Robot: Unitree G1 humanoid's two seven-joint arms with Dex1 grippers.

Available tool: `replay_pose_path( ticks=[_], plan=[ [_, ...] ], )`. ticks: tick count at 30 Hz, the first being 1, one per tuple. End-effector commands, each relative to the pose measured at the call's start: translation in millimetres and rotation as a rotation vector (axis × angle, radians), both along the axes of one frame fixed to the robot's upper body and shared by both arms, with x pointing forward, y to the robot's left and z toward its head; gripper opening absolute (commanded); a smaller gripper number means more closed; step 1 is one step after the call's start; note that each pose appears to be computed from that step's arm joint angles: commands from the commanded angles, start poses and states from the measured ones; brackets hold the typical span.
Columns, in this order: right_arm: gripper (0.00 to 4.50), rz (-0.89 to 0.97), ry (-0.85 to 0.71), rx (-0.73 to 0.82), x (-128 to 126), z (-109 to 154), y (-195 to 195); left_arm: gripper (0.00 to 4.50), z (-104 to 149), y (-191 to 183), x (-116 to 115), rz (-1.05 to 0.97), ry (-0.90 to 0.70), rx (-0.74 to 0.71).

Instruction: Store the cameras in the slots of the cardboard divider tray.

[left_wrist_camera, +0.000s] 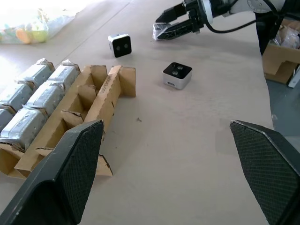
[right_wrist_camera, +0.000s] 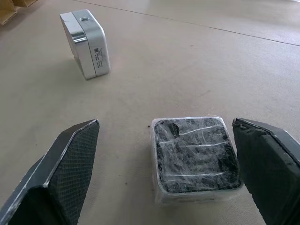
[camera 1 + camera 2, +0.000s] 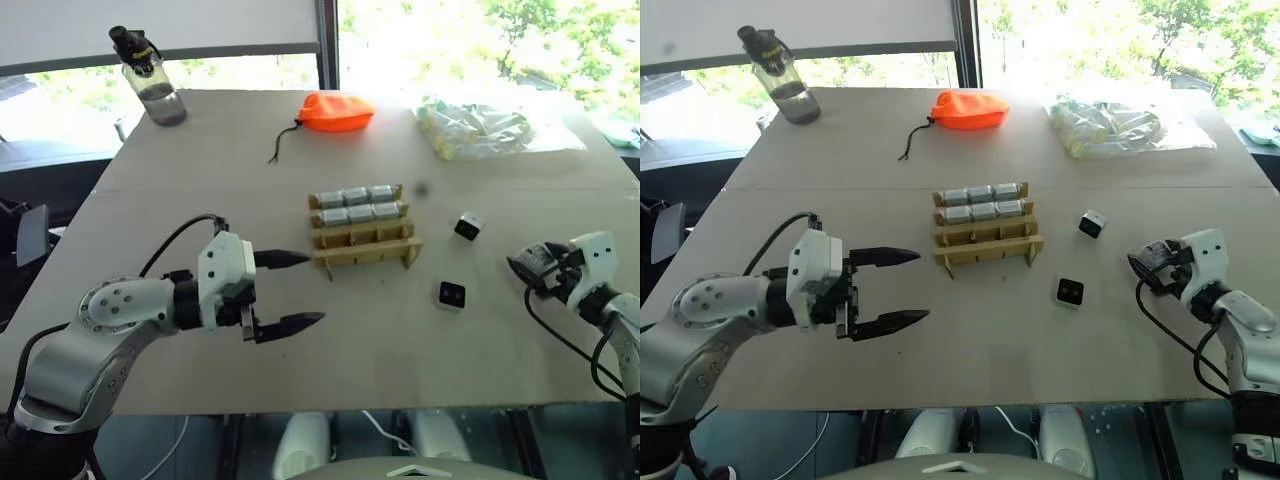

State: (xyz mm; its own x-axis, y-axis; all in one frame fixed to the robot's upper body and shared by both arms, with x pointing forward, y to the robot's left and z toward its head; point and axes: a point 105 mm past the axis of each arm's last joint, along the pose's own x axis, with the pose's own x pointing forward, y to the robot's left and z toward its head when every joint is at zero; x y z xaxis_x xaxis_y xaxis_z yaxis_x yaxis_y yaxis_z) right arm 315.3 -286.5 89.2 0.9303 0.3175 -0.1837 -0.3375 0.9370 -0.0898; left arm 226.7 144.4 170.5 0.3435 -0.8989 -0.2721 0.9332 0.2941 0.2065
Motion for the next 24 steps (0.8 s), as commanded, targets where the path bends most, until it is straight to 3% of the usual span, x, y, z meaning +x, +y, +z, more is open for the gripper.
replay_pose_path(
  ticks=[1, 17, 20, 22, 24],
  plan=[
    [4.5, -0.002, -0.029, 0.0, 3.6, 9.6, -2.2, 4.47, 5.8, -1.2, 1.3, 0.002, -0.018, -0.018],
    [4.5, -0.06, 0.012, 0.028, -1.0, 4.8, -14.7, 4.47, 16.2, -7.7, 0.3, 0.004, -0.024, -0.095],
    [3.74, -0.058, 0.01, 0.019, -3.1, 4.5, -15.1, 4.5, 17.0, -7.2, 0.6, 0.008, -0.018, -0.101],
    [2.69, -0.06, 0.009, 0.017, -4.7, 3.6, -15.6, 4.5, 17.6, -6.5, 2.1, 0.015, -0.02, -0.101],
    [1.96, -0.066, 0.008, 0.015, -6.1, 2.5, -16.7, 4.5, 18.1, -5.9, 2.9, 0.017, -0.022, -0.101]
  ],
)
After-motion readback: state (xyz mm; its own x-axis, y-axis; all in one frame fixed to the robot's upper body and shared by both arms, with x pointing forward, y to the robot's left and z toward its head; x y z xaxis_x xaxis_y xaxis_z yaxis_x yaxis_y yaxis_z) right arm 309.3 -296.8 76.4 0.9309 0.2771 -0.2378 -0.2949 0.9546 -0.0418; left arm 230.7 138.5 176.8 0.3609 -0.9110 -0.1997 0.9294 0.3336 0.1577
